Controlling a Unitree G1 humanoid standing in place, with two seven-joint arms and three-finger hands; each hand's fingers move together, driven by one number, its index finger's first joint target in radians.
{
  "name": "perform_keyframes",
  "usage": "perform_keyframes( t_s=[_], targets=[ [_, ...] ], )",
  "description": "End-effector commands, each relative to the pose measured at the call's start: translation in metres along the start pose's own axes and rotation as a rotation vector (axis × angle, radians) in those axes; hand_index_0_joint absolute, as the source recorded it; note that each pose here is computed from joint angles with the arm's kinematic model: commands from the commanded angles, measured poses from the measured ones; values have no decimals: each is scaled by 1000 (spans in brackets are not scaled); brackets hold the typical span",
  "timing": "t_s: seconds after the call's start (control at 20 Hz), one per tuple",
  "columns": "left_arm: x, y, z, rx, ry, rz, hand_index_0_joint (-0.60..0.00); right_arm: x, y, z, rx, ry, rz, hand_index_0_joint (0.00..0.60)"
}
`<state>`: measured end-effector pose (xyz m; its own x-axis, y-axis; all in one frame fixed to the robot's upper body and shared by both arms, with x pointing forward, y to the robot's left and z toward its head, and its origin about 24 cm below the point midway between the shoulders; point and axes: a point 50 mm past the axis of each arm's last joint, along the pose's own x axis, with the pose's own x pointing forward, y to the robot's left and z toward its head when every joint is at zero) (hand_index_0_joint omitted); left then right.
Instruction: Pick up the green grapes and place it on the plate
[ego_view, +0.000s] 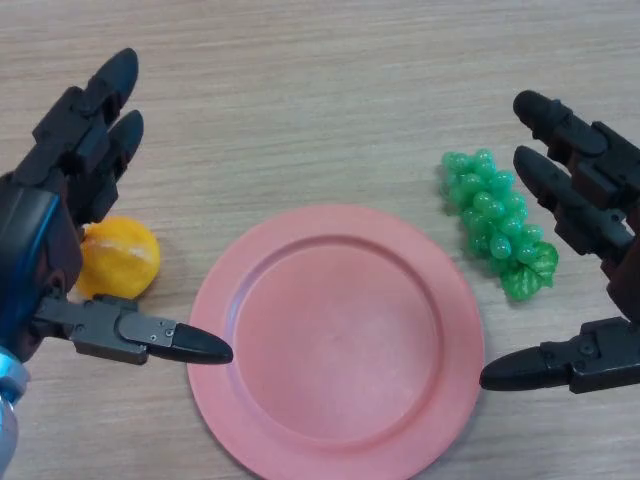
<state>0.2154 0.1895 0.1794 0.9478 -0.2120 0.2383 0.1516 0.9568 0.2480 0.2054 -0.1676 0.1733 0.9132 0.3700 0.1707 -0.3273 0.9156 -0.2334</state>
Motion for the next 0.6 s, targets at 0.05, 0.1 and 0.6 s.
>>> perform_keyframes(
  t_s=[0.05, 0.1, 0.6],
  targets=[
    [-6, 10, 32, 99, -189, 60, 0, -6, -3, 28, -73, -191, -24, 0],
    [-5, 11, 32, 101, -191, 66, 0, -6, -4, 29, -82, -199, -28, 0],
    [-1, 20, 11, 112, -159, 62, 0, 2, -15, 24, -118, -235, -119, 0]
  ],
)
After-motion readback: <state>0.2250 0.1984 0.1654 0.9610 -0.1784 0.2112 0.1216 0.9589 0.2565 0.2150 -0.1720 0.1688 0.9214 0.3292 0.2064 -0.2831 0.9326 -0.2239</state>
